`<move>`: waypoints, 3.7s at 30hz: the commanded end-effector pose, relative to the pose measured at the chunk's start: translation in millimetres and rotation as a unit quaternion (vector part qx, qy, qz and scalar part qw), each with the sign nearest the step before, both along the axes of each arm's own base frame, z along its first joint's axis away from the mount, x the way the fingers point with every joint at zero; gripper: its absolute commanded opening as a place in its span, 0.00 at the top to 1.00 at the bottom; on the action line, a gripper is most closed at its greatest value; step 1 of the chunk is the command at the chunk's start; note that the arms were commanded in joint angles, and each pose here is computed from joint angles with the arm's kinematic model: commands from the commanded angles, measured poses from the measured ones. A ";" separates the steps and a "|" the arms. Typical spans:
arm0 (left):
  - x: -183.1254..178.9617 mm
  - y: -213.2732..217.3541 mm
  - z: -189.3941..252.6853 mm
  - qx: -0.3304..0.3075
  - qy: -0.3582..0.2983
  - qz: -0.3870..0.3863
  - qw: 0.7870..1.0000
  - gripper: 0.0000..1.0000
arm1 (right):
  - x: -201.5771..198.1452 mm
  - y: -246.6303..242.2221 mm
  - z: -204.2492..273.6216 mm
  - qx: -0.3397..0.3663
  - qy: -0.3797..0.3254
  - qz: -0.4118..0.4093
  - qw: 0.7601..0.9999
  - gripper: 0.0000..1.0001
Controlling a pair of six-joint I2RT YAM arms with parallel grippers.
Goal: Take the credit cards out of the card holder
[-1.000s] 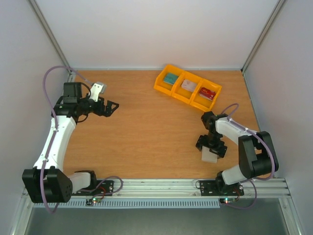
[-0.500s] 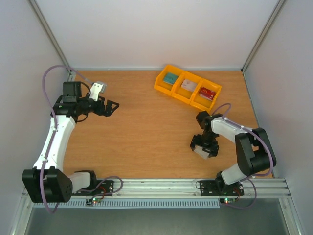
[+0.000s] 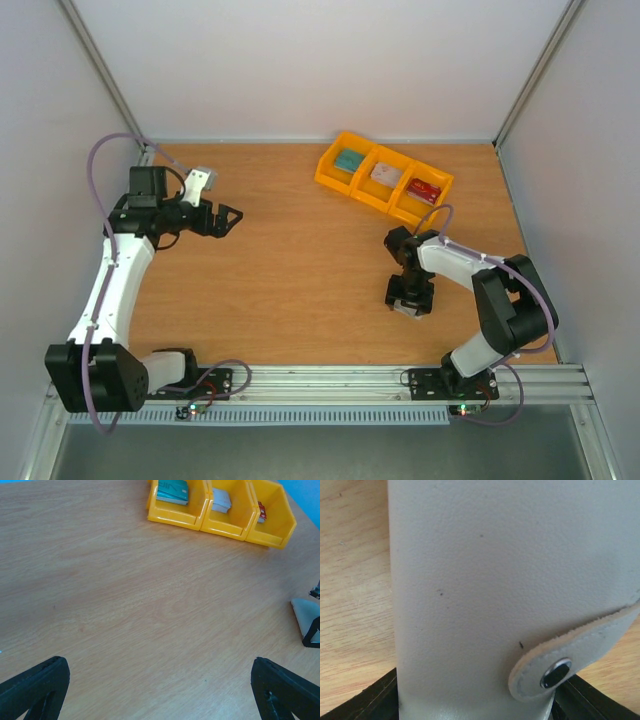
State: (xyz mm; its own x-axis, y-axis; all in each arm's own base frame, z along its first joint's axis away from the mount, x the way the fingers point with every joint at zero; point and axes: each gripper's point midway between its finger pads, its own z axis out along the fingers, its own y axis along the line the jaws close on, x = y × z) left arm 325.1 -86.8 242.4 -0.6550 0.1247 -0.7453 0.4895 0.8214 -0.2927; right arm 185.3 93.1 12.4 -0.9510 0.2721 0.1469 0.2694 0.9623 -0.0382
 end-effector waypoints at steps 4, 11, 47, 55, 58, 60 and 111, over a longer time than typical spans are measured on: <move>-2.5 1.7 15.5 0.000 -0.011 0.005 1.000 0.01 | 16.5 5.7 8.9 -0.001 -0.048 0.046 0.998 0.52; -7.6 -1.8 16.3 -0.012 0.015 0.002 1.000 0.01 | 42.8 30.2 44.6 -0.007 -0.148 0.115 0.982 0.53; -127.6 -56.9 144.8 -0.283 -0.086 -0.042 0.954 0.15 | -6.5 329.7 338.5 0.178 -0.589 0.464 0.637 0.53; -129.2 -77.3 125.4 -0.305 -0.055 -0.079 0.947 0.18 | -9.4 337.9 340.6 0.182 -0.587 0.478 0.628 0.53; -126.1 -80.7 122.7 -0.314 -0.035 -0.085 0.945 0.49 | -8.9 336.5 340.4 0.176 -0.590 0.482 0.623 0.53; -126.5 -83.4 123.2 -0.319 -0.027 -0.093 0.943 0.78 | -10.0 335.3 338.3 0.176 -0.587 0.486 0.623 0.52; -230.7 -101.8 166.1 -0.273 -0.206 -0.363 0.867 1.00 | -100.6 286.7 389.0 0.447 -0.470 0.616 0.448 0.99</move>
State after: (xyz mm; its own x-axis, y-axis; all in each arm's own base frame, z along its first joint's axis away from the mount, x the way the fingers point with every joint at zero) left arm 95.6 -187.9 398.2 -0.2197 -0.0378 -0.9748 0.9733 0.0590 -0.2216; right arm 91.5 385.5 383.9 -0.0835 -0.3510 -0.9327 -0.9936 -0.0426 0.1050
